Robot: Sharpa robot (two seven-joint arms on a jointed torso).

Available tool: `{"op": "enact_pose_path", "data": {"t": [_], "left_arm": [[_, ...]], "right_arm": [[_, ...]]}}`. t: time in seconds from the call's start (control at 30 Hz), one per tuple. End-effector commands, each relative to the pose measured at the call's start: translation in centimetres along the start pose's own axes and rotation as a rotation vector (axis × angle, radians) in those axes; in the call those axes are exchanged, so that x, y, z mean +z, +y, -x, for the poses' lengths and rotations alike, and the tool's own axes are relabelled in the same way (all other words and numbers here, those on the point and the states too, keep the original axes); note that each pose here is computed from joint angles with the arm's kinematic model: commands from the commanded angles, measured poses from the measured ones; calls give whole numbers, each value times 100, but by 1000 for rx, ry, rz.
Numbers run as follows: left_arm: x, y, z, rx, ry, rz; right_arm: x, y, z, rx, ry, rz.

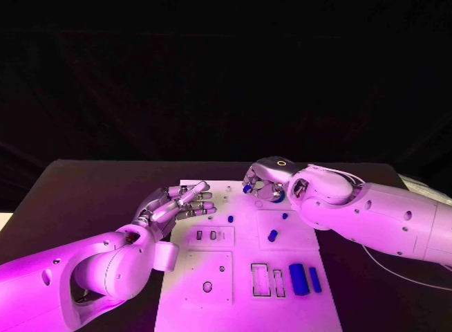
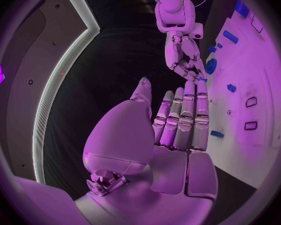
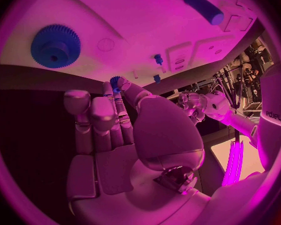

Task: Assemble the parts on the task board

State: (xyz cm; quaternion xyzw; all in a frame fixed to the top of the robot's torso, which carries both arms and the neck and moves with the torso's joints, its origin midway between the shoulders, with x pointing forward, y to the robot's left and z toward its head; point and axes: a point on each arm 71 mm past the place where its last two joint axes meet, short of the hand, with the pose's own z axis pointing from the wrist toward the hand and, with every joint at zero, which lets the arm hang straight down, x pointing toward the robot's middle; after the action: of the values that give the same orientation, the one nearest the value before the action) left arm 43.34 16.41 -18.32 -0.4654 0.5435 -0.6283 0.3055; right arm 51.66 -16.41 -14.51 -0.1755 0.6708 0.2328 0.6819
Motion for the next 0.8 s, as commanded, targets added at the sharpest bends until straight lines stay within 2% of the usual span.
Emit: {"op": "enact_pose_path", "data": {"t": [0.03,0.33,0.8], "left_arm": [[2,-9,-35,-12,24,-3],[-8,-14,-55,-15,30,-3],[-12,-24,-70,-16,35,-2]], "right_arm": [[47,7,28,16,-45,-26],[224,93,-17,17,-35,-27],[367,152,-68,3,-16,-39]]}}
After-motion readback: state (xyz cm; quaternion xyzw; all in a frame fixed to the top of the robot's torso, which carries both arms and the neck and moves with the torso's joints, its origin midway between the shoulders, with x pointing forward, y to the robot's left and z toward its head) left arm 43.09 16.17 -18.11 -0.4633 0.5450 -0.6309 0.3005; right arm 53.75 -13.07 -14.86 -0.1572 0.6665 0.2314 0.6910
